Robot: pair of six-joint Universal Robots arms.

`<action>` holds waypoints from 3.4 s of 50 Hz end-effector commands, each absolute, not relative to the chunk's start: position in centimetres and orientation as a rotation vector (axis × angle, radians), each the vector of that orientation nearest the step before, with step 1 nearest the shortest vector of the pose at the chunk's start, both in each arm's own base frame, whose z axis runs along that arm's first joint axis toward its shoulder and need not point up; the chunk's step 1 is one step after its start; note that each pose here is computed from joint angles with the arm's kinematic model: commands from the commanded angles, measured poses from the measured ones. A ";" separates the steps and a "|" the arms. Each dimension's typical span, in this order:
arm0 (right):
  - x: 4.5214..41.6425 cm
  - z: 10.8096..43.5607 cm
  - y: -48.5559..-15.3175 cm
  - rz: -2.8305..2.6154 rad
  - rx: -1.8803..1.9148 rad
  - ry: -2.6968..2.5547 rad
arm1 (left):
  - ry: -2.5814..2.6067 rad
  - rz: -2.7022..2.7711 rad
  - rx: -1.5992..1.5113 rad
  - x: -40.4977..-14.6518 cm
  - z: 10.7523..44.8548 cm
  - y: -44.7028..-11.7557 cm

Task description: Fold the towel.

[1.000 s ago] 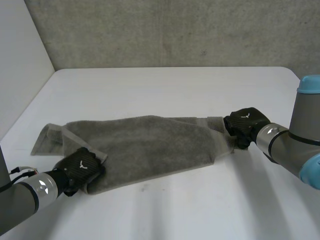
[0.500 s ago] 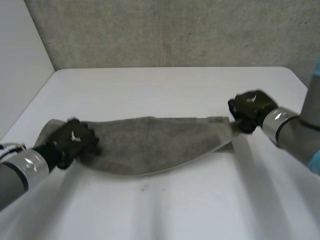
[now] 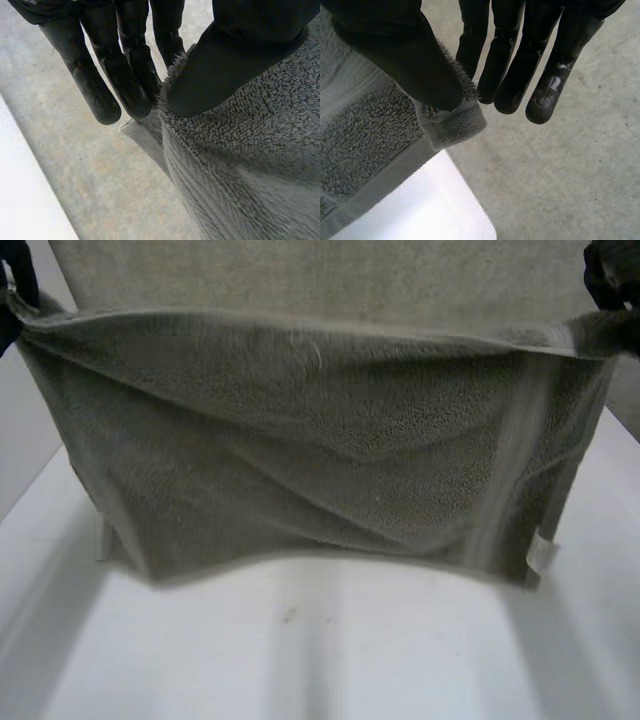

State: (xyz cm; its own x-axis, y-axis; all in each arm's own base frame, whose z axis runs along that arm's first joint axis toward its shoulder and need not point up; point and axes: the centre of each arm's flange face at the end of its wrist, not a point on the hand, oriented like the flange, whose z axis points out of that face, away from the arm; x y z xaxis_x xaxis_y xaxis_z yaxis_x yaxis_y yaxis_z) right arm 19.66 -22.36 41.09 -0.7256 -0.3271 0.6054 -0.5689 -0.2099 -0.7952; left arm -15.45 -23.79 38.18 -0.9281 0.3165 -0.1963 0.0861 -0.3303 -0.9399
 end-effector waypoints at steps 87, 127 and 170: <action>21.7 17.5 -29.5 1.635 1.110 -2.342 | -2.061 2.094 -0.826 -24.6 21.0 -27.8; 18.9 12.5 -31.7 1.620 1.168 -2.369 | -2.174 1.924 -0.697 -24.2 19.6 -28.6; 19.3 12.4 -35.0 1.738 1.090 -2.345 | -2.184 1.909 -0.701 -24.2 19.1 -28.5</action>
State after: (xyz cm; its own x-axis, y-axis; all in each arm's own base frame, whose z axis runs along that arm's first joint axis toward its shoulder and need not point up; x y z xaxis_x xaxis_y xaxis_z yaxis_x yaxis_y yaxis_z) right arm 19.25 -34.73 12.28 -0.7496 -0.5172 0.4131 -0.5488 0.1368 -0.8247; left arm -24.21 -28.48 19.12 -0.8780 0.4417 -0.1842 0.2417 0.0772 -0.9673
